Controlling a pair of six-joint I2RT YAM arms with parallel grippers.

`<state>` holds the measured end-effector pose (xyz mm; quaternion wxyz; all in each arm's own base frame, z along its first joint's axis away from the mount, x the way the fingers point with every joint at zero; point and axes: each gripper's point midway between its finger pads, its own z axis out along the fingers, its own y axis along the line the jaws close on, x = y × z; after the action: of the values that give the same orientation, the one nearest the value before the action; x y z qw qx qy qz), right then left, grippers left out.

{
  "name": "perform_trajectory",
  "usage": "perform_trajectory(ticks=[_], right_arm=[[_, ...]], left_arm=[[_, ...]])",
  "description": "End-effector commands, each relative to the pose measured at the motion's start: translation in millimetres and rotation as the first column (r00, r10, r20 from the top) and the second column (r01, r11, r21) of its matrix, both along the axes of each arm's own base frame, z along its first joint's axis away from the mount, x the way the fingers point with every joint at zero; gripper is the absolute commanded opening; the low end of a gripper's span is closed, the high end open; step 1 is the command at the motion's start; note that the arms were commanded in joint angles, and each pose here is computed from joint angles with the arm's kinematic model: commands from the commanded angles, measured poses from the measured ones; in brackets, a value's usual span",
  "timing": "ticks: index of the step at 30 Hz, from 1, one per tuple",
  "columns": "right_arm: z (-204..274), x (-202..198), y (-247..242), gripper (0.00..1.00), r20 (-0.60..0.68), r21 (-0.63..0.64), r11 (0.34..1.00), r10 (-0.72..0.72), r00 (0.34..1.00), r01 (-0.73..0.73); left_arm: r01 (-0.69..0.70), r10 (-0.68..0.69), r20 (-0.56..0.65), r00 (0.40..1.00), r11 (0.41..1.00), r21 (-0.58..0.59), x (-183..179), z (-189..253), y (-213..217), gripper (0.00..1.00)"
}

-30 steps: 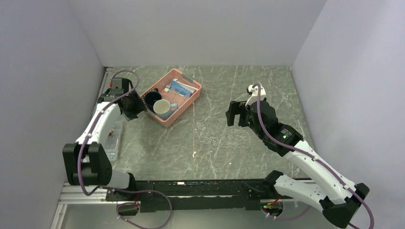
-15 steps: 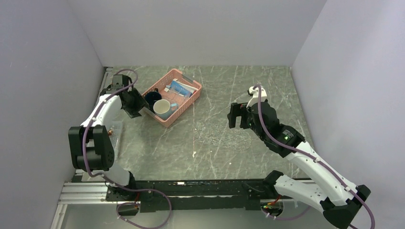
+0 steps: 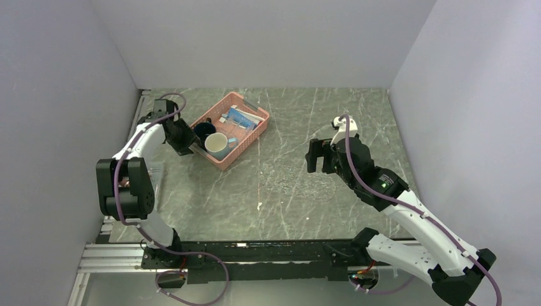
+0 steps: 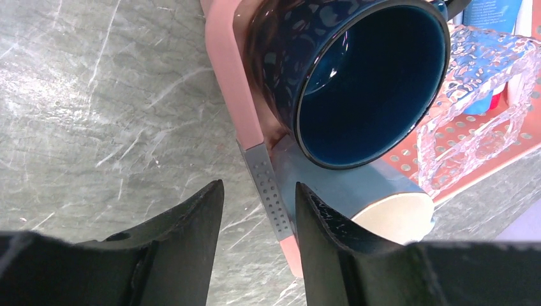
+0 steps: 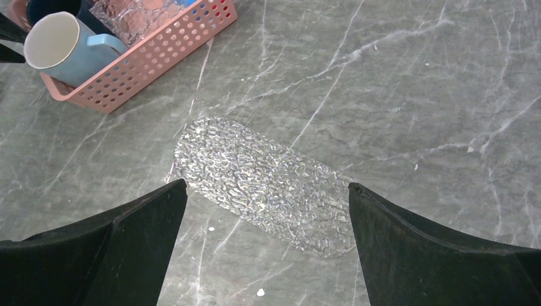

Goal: Prepare toiletry sets of a toothbrush and toothpaste on the tray

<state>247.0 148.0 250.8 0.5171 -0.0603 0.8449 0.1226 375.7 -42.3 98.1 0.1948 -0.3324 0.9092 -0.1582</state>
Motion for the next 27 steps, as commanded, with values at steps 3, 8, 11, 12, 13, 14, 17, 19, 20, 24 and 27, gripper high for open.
perform_trajectory(ticks=[3, 8, 11, 12, 13, 14, 17, 19, 20, 24, 27], right_arm=[[16, 3, -4, 1.00, 0.041, 0.017, 1.000, -0.025, 0.999, 0.024], [14, 2, -3, 1.00, 0.037, 0.019, 1.000, -0.021, 0.999, 0.021], [13, 1, -5, 1.00, 0.036, 0.018, 1.000, -0.022, 0.999, 0.021], [13, 0, -5, 1.00, 0.036, 0.017, 1.000, -0.022, 0.999, 0.021], [12, -1, -7, 1.00, 0.035, 0.015, 1.000, -0.024, 0.999, 0.024], [13, -2, -8, 1.00, 0.038, 0.019, 1.000, -0.025, 0.999, 0.024], [12, -4, -10, 1.00, 0.038, 0.019, 0.999, -0.031, 0.999, 0.030], [12, -6, -12, 1.00, 0.038, 0.018, 0.999, -0.034, 0.999, 0.033], [13, -6, -13, 1.00, 0.039, 0.018, 0.999, -0.036, 0.999, 0.035], [13, -7, -16, 1.00, 0.044, 0.011, 0.999, -0.042, 0.998, 0.042], [12, -8, -17, 1.00, 0.042, 0.012, 0.999, -0.045, 0.998, 0.044]], left_arm=[[0.009, -0.009, 0.033, 0.999, 1.000, -0.019, 13, 4, -6, 0.47], [0.044, -0.044, 0.017, 0.999, 0.999, 0.003, 14, 2, -12, 0.45], [0.050, -0.050, 0.013, 0.999, 0.999, 0.014, 16, 2, -11, 0.43], [0.052, -0.052, 0.010, 0.999, 0.999, 0.015, 16, 2, -11, 0.42], [0.054, -0.054, 0.007, 0.999, 0.998, 0.016, 17, 1, -11, 0.41], [0.056, -0.056, 0.004, 0.998, 0.998, 0.018, 18, 1, -11, 0.40], [0.058, -0.058, 0.003, 0.998, 0.998, 0.026, 20, 1, -9, 0.34], [0.067, -0.067, 0.004, 0.998, 0.997, 0.031, 21, 2, -9, 0.31], [0.069, -0.070, 0.004, 0.998, 0.997, 0.033, 21, 2, -9, 0.29], [0.086, -0.086, 0.002, 0.996, 0.996, 0.039, 22, 4, -9, 0.21], [0.105, -0.105, 0.003, 0.994, 0.994, 0.041, 24, 6, -9, 0.13]])
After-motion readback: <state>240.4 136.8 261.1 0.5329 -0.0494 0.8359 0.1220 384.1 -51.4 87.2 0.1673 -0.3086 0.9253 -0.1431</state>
